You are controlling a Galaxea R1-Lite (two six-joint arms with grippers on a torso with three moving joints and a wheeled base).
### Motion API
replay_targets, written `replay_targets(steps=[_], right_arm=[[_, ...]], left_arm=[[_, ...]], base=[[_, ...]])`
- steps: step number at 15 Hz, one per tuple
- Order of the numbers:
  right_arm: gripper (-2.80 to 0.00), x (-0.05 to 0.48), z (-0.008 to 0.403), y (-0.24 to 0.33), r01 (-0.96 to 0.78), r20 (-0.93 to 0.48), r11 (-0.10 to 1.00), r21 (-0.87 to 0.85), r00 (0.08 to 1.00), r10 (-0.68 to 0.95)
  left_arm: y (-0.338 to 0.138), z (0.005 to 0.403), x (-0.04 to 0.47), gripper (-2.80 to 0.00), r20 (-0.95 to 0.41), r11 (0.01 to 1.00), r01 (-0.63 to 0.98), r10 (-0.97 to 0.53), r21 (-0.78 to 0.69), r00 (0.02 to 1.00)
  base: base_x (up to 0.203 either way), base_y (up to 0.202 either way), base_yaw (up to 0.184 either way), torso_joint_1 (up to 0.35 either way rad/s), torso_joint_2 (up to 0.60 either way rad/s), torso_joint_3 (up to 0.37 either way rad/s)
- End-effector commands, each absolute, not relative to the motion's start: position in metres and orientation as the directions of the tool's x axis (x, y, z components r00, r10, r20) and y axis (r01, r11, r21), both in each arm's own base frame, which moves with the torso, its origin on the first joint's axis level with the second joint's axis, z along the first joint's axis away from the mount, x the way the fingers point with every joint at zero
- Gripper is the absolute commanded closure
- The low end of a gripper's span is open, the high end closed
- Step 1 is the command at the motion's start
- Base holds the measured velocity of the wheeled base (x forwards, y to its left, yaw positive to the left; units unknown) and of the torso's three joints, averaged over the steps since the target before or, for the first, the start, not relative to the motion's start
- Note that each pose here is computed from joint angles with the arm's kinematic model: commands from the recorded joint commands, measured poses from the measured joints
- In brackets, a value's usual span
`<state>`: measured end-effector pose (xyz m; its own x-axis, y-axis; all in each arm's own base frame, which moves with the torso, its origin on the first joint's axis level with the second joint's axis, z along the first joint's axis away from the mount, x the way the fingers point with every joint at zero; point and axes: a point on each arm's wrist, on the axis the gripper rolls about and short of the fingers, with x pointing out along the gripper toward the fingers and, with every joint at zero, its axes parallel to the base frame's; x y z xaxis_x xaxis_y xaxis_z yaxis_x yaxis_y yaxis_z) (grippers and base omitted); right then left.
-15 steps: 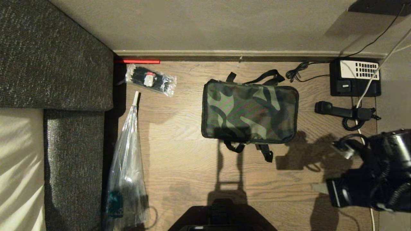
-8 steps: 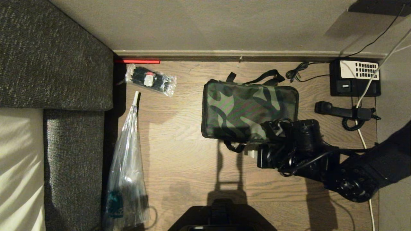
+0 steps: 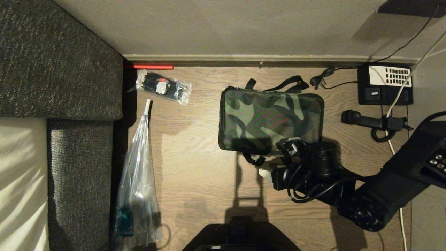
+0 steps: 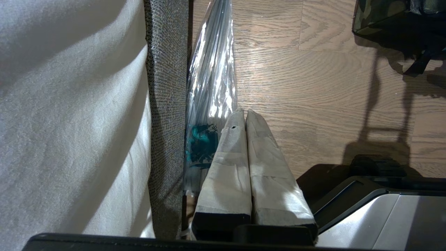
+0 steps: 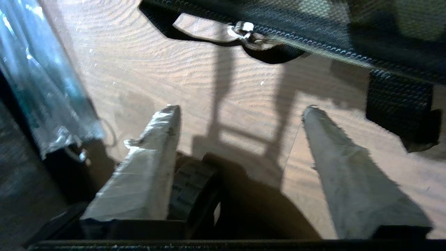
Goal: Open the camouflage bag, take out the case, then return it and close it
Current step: Open the top of the storage box
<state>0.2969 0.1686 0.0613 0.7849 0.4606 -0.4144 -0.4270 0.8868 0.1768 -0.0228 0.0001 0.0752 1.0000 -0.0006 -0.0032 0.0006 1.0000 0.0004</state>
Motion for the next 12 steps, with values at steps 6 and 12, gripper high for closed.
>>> replay_targets(steps=[6,12], right_arm=[[-2.8,0.304,0.025,0.184,-0.317,-0.303,0.94,0.125,0.89,0.341],[-2.8,0.302,0.017,0.194,-0.295,-0.267,0.944,0.149,0.907,0.325]], left_arm=[[0.0,0.075,-0.023,0.0,-0.003,1.0,0.0,0.0,0.002,1.0],[0.0,0.075,-0.023,0.0,-0.003,1.0,0.0,0.0,0.0,1.0]], base=[[0.0,0.0,0.0,0.0,0.0,0.0],[0.0,0.0,0.0,0.0,0.0,0.0]])
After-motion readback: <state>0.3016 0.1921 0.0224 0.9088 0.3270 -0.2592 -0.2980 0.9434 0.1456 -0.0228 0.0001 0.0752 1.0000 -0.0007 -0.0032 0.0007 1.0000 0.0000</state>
